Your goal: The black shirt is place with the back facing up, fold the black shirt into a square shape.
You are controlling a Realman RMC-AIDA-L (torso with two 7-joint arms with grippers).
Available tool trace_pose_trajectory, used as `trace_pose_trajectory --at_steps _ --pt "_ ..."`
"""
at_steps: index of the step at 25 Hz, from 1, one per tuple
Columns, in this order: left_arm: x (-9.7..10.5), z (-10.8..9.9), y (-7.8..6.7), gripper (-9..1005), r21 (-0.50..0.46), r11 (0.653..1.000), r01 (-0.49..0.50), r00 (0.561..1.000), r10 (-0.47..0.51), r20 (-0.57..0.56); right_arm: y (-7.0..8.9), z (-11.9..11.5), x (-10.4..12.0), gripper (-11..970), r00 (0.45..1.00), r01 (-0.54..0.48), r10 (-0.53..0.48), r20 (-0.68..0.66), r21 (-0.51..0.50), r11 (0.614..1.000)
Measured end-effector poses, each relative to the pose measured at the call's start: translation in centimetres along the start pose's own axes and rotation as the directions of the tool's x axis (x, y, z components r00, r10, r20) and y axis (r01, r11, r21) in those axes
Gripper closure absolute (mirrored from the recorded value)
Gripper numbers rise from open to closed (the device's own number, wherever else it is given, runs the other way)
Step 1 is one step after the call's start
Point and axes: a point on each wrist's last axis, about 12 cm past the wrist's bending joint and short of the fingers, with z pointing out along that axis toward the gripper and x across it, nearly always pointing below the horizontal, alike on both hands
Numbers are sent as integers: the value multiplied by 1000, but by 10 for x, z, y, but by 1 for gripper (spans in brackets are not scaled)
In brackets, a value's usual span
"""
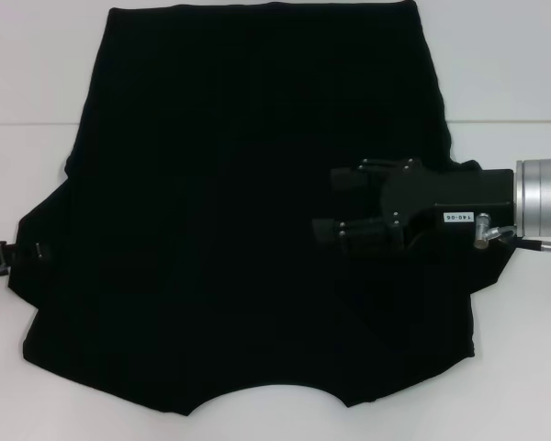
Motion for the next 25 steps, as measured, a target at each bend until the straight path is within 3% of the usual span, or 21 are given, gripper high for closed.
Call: trace_pose_trajectory --at_steps 12,25 --pt "5 0 3 184 -13 1000 3 1000 -4 -18 -1 0 -1 62 1000 1 -1 2 2 1000" --pt "5 4 -4 185 10 1000 -24 999 24 -43 0 0 1 63 1000 -4 4 4 3 1000"
